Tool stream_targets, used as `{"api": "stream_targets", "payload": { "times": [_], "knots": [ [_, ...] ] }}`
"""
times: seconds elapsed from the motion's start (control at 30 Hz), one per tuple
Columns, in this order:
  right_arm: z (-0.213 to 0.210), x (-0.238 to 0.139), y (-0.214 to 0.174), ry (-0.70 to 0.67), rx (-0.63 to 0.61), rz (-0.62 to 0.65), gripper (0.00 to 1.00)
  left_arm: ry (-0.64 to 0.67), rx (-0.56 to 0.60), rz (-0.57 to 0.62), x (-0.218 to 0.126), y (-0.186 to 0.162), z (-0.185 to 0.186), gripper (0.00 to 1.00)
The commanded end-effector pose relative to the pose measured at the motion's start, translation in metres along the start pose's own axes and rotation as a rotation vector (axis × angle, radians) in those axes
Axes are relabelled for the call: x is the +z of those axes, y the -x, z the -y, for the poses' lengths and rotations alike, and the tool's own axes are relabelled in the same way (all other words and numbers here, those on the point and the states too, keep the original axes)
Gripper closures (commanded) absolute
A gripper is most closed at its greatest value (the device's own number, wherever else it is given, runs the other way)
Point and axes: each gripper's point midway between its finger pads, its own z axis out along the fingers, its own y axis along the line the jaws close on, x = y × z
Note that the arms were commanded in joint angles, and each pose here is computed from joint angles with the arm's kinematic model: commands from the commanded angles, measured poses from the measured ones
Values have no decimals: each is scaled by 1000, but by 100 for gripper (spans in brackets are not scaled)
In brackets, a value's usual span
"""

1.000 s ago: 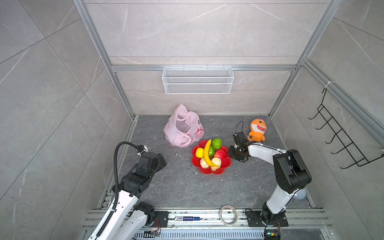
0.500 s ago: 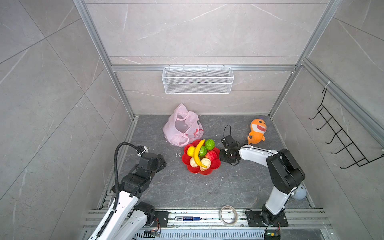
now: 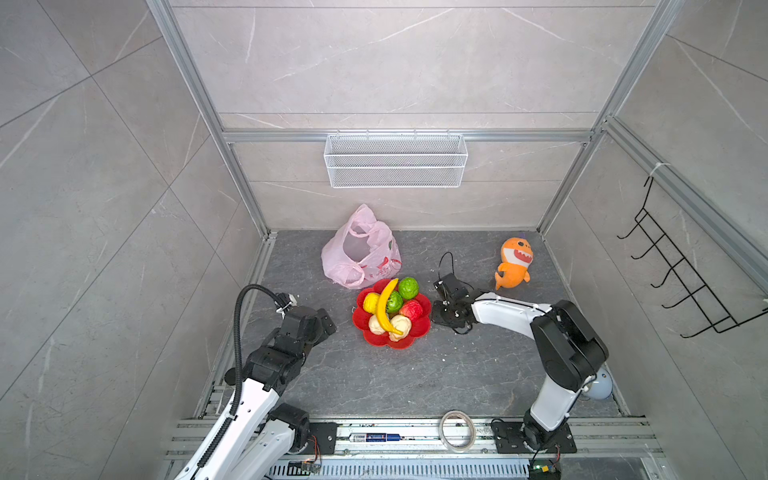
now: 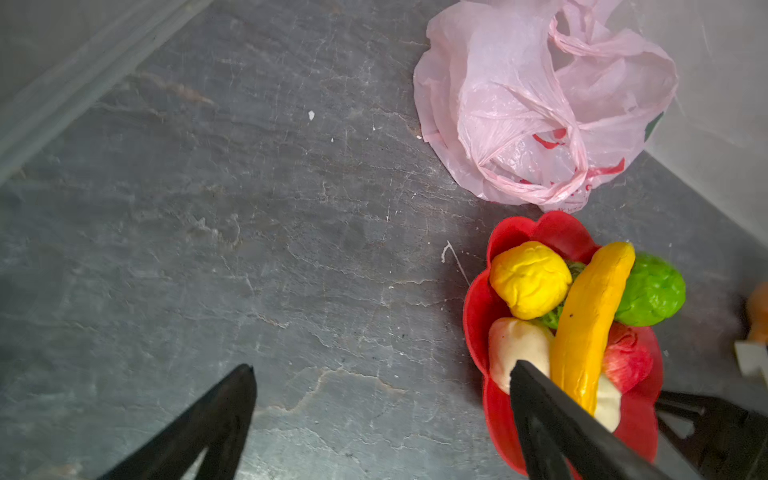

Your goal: Take the fake fruits out of the plastic bag

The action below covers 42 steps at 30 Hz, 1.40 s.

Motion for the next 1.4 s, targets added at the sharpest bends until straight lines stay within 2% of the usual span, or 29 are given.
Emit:
{"api": "stream_targets", "payload": {
  "times": [0.0,0.07,0.2,0.3,0.43,0.57,0.8,0.9,1.0,1.17,1.37],
  "knots": [
    [19,-36,14,-50,-54,112,54,46,40,94,1,26,2,0],
    [27,-49,21,-55,-70,154,33,81,74,124,5,35,3,1],
    [48,-66,45,-64,-51,269,2,153,159,198,15,53,3,0],
    [69,-76,65,-88,-17,367,1,194,239,279,23,67,3,0],
    [81,-93,82,-135,-93,546,1,213,353,385,39,76,3,0],
    [94,-109,91,-210,-153,674,1,241,340,420,57,79,-16,0],
    [118,-123,95,-360,-211,772,1,290,261,366,96,75,-65,0],
    [120,-130,95,-371,-239,831,1,286,322,337,111,72,-62,0],
    [123,-125,93,-383,-263,837,1,277,355,352,120,72,-60,0],
    [126,-112,94,-381,-264,834,1,244,339,411,125,76,-60,0],
    [134,-99,96,-420,-264,827,1,207,319,418,133,73,-61,0]
  ]
}}
